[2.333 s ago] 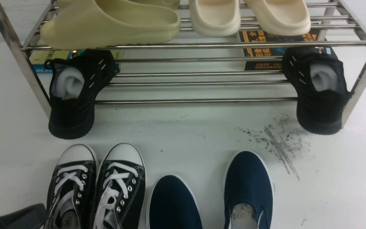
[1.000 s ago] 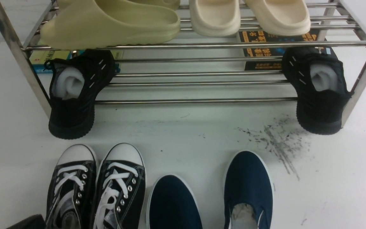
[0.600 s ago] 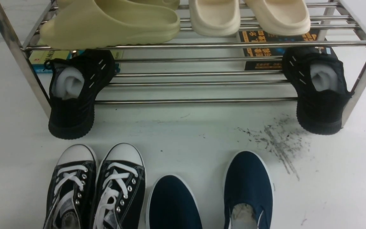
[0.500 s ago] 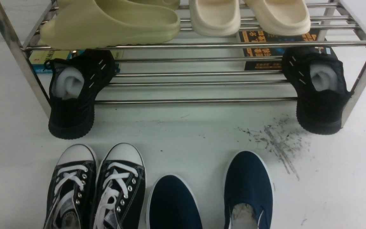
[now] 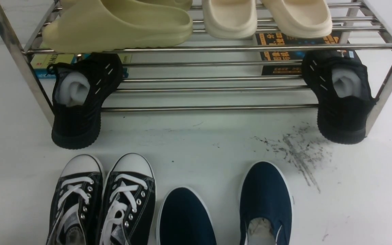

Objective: Take the shoes off the shelf with your hand on the white table.

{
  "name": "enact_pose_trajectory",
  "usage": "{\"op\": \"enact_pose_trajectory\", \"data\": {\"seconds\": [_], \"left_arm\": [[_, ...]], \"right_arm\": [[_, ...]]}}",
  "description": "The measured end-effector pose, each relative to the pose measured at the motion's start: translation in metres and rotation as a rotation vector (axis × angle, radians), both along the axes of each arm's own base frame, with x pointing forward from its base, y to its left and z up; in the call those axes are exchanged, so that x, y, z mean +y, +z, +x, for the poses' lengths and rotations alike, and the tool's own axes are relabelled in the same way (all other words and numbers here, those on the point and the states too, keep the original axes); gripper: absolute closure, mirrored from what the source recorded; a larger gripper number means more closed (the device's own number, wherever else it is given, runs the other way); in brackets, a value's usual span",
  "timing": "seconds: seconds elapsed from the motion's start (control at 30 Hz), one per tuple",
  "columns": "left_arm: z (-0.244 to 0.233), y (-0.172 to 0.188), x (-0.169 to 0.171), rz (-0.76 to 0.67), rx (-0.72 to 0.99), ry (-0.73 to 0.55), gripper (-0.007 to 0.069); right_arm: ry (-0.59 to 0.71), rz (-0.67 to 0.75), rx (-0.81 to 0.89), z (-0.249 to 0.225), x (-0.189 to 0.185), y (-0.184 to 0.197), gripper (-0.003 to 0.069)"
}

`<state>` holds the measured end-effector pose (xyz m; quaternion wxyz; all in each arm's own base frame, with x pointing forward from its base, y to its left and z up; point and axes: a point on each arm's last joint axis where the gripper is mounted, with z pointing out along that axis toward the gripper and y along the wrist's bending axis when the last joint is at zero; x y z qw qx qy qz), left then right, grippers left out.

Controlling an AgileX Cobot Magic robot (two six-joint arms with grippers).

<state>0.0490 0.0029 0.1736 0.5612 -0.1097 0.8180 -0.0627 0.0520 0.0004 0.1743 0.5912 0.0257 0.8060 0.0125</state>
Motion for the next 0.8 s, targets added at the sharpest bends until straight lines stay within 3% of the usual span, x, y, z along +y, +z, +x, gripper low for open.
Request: {"op": "enact_pose_trajectory", "data": {"seconds": [0.8], "left_arm": [[0.0002,0.0001,-0.0008,0.012,-0.004,-0.020,0.0519]], "right_arm": [[0.000,0.000,0.000,0.0000,0.0000,0.0000,0.0422]]}}
